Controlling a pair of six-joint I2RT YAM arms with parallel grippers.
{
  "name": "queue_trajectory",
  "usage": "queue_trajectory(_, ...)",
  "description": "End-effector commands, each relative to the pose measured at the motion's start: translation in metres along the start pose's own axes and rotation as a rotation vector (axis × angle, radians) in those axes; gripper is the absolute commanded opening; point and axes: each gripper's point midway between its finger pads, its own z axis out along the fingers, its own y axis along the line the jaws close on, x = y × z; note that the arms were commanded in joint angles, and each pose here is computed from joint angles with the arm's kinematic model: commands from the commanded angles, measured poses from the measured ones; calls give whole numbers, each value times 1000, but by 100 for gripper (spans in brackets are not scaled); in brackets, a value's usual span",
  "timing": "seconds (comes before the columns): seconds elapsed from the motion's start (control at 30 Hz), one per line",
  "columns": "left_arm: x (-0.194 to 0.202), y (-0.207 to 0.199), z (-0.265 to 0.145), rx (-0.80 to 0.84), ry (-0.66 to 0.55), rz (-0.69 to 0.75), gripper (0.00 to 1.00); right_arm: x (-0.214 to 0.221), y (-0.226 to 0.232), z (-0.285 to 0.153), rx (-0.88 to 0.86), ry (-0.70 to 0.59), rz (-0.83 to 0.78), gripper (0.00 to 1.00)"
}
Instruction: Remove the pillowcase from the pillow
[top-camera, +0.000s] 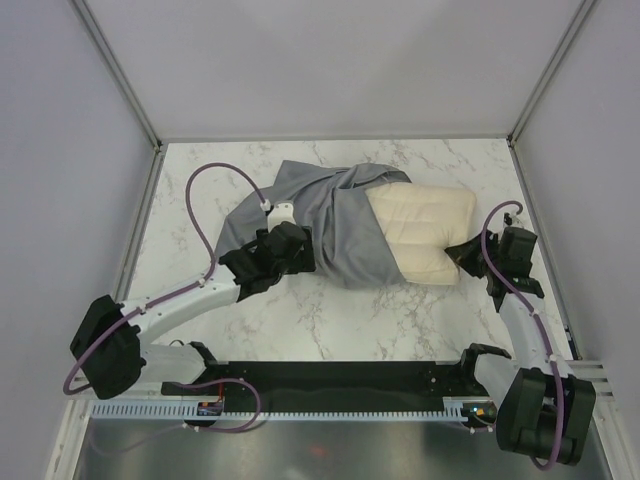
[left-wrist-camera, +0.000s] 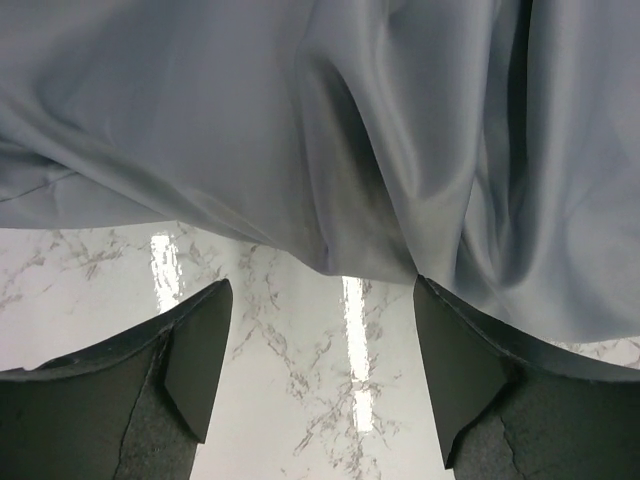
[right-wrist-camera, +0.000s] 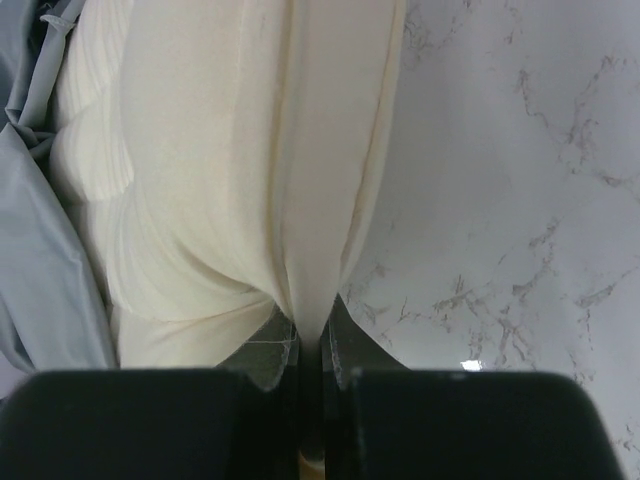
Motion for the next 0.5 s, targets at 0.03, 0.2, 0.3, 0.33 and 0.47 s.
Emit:
queue_trajectory(0.03,-11,-14,19,22,-73,-41,79,-18,16,-7,-55,-73,-13,0)
queue_trajectory(0.2,6,-12,46,-32,-27,-45,72,-21,24,-15,-74,-84,-17,0)
queue_trajectory(0.3,10,-12,56,-29,-31,-59,71,-26,30,-20,-89,-99,-27,0)
queue_trajectory(0.33,16,-11,61,-34,-21,-56,68,-26,32,-22,-92,-103,-27,0)
queue_trajectory(0.47,18,-17,68,-16,-21,-50,36,-28,34,-25,-95,-110,-33,0)
